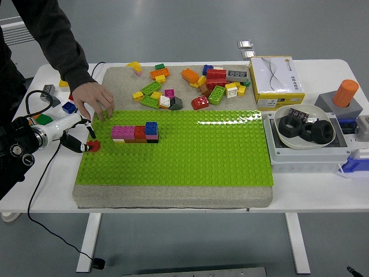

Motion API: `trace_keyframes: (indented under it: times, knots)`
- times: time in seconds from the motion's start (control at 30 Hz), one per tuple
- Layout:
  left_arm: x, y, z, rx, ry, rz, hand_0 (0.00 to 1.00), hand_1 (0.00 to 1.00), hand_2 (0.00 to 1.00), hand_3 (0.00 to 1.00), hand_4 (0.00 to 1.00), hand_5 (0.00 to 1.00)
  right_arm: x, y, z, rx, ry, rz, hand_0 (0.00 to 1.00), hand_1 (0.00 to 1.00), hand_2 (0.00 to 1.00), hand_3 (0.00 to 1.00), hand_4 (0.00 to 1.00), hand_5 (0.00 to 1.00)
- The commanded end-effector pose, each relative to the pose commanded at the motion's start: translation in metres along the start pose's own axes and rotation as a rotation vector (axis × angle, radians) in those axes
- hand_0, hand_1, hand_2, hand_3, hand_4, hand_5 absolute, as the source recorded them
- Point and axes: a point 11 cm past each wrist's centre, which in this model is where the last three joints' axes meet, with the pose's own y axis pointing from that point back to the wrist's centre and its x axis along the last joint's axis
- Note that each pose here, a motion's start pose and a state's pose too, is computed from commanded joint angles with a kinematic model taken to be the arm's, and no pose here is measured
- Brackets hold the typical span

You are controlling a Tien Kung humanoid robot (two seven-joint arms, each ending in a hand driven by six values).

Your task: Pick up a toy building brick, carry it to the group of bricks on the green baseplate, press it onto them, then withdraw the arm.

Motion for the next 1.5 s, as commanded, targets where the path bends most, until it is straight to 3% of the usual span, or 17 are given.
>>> trace_keyframes:
  times: [0.53, 0.57, 0.73, 0.77, 0.93, 0.97, 1.5]
  knots:
    - [0.001, 0.005, 0.0016, -0.013, -0.006, 0.001, 0.943, 0.971, 0.945, 0.506, 0.746, 0.002, -0.0005, 0.0, 0.0003, -0.001, 0.0, -0.001, 0.518, 0.602, 0.72, 0.801, 0.896, 0.964]
    - [0.001, 0.0052, 0.0016, -0.012, -0.009, -0.004, 0.948, 0.979, 0.964, 0.577, 0.581, 0.002, -0.0004, 0.0, 0.0003, -0.001, 0.0, -0.001, 0.518, 0.602, 0.72, 0.801, 0.897, 0.964]
    - [0.0012, 0.0069, 0.0016, -0.003, -0.031, -0.033, 0.948, 0.979, 0.964, 0.577, 0.581, 0.002, 0.0005, -0.0001, 0.0003, -0.001, 0.001, 0.001, 0.518, 0.602, 0.72, 0.801, 0.897, 0.964]
    - [0.0012, 0.0071, 0.0016, -0.001, -0.036, -0.037, 0.961, 0.991, 0.998, 0.793, 0.824, 0.002, 0.0007, -0.0001, 0.0004, -0.001, 0.001, 0.001, 0.518, 0.602, 0.718, 0.801, 0.897, 0.964]
    - [-0.001, 0.0069, 0.0009, 0.009, -0.051, -0.052, 0.961, 0.991, 0.998, 0.793, 0.824, 0.002, 0.0013, -0.0002, 0.0006, -0.001, 0.003, 0.002, 0.518, 0.602, 0.718, 0.801, 0.897, 0.964]
    - [-0.0014, 0.0067, 0.0006, 0.01, -0.052, -0.052, 0.971, 0.995, 0.998, 0.81, 0.875, 0.002, 0.0013, -0.0002, 0.0006, -0.001, 0.003, 0.002, 0.518, 0.602, 0.719, 0.801, 0.897, 0.964]
    - [-0.0076, 0.0044, -0.0027, 0.02, -0.038, -0.07, 0.972, 0.996, 0.998, 0.794, 0.878, 0.002, 0.0016, -0.0001, -0.0002, 0.001, 0.005, 0.002, 0.518, 0.602, 0.719, 0.802, 0.897, 0.964]
